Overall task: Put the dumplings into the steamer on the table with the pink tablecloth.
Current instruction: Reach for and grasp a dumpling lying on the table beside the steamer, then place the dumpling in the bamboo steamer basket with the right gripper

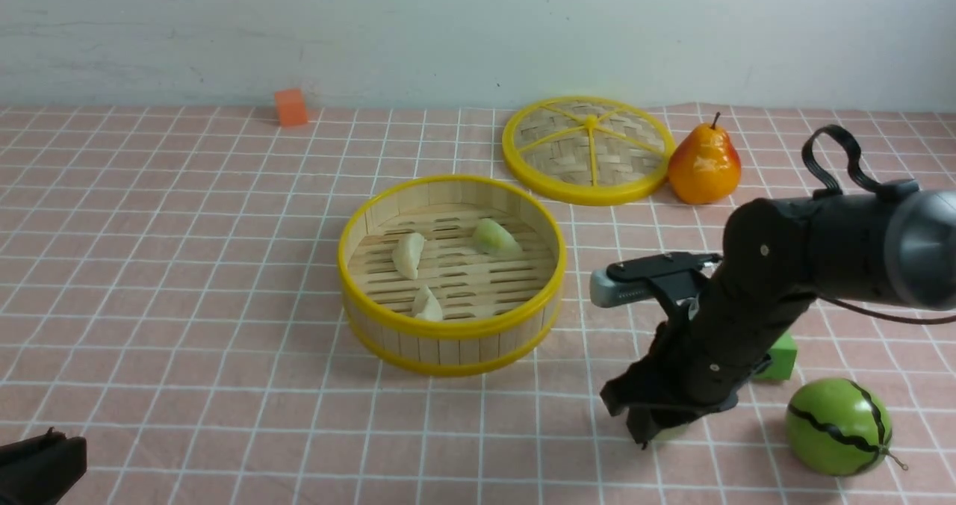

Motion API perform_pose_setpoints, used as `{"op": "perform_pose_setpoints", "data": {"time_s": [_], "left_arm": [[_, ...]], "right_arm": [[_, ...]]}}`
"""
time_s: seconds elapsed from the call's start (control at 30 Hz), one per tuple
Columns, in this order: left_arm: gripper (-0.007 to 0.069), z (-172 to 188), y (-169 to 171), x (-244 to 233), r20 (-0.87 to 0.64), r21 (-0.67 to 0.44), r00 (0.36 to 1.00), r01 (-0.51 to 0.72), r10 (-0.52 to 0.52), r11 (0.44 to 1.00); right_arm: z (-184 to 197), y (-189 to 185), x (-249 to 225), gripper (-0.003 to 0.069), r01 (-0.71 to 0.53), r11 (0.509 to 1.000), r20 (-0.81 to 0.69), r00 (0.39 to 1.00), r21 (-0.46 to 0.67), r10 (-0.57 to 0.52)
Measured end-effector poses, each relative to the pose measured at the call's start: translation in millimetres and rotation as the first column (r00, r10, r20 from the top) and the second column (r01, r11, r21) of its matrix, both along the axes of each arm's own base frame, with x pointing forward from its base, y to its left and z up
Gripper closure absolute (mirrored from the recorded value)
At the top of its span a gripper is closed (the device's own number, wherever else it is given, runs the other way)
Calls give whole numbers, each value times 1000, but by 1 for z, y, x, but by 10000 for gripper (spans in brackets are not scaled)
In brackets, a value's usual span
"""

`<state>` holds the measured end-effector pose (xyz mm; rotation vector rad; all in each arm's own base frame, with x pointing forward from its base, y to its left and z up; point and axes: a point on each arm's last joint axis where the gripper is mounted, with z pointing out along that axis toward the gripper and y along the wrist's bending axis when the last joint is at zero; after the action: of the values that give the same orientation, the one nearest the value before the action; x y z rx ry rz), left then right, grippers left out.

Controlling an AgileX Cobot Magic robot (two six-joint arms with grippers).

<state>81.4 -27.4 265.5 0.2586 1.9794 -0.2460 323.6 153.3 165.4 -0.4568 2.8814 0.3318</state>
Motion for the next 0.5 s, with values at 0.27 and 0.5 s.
{"op": "perform_pose_setpoints", "data": {"time_s": [0.27, 0.5], "left_arm": [[549, 0, 0, 0, 4, 0, 1000, 1, -1, 1000], [544, 2, -1, 1, 20, -8, 1000, 5, -5, 1000]], "right_arm": [[74, 15, 11, 401, -65, 990, 151, 987, 125, 46], [121, 62, 35, 403, -276, 931, 490, 862, 239, 129]]}}
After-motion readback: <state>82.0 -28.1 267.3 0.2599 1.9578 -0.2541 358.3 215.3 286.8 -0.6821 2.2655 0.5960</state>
